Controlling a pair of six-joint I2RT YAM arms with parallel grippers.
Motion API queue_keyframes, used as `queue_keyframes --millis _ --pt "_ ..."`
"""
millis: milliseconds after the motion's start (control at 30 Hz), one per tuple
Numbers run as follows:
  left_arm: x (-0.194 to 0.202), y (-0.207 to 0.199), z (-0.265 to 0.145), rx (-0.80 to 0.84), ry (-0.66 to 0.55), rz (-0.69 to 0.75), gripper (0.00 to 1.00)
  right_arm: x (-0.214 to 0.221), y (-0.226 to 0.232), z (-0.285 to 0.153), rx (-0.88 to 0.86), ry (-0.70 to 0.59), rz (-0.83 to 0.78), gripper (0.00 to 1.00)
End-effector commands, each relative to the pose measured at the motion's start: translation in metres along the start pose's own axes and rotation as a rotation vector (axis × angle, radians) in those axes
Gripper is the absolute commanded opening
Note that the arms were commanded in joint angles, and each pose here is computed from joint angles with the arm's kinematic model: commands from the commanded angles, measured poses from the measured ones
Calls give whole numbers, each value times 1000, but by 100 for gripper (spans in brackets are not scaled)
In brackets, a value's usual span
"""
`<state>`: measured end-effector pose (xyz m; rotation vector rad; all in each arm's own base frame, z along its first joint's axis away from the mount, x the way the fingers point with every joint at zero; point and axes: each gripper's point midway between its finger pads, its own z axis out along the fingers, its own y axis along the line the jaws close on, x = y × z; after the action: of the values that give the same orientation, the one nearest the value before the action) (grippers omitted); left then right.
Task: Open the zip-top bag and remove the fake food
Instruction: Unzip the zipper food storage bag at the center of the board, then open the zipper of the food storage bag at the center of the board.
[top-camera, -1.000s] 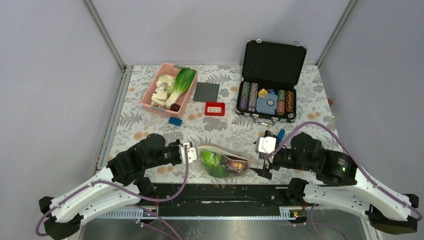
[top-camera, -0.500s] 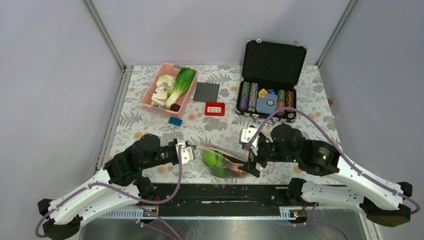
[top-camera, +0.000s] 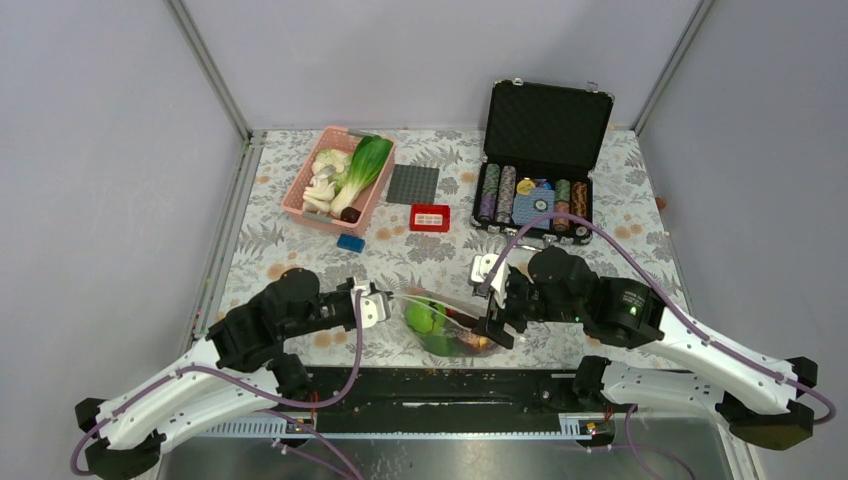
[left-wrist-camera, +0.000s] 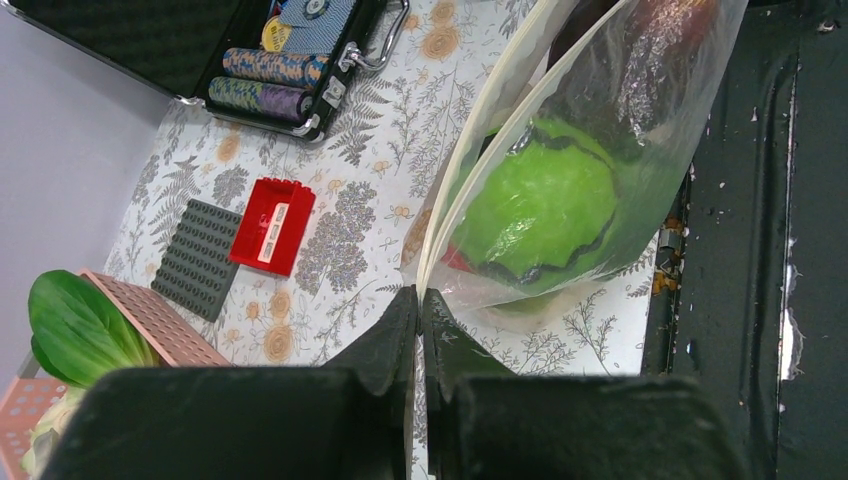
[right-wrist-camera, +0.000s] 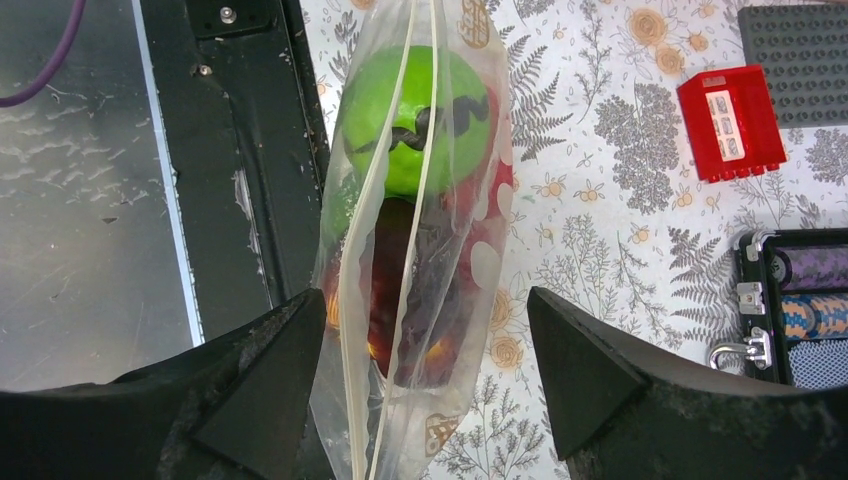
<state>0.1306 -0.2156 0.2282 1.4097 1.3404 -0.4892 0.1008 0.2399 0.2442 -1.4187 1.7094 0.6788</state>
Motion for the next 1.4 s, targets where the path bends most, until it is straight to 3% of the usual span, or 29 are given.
queue_keyframes --millis 0,433,667,833,900,967,1067,1133,1167,1267,1367 --pt "-28 10 -5 -30 -104 5 0 -6 -4 7 16 -19 4 81" --pt "-31 4 -4 -4 -125 1 0 0 -13 36 26 54 -10 61" --pt "-33 4 -7 -8 -137 7 0 4 -13 43 21 80 -13 29" --pt "-33 3 -7 -12 -147 -14 0 -8 -12 44 21 48 44 24" --pt "-34 4 -7 -16 -154 -33 2 -15 -13 44 33 46 93 16" --pt "-37 6 -6 -30 -165 -67 19 -19 -16 43 53 62 129 0" --pt "-41 5 -6 -29 -181 -107 28 -22 -17 44 52 79 140 0" --pt "-43 6 -7 -39 -189 -147 39 -24 -22 43 86 72 161 0" --pt "-44 9 -8 -59 -194 -174 47 -25 -25 43 108 69 178 0" --pt "-43 28 -11 -173 -194 -289 97 -31 -33 38 158 52 197 0" --pt "-40 51 -18 -326 -187 -468 99 -38 -48 31 247 28 215 0"
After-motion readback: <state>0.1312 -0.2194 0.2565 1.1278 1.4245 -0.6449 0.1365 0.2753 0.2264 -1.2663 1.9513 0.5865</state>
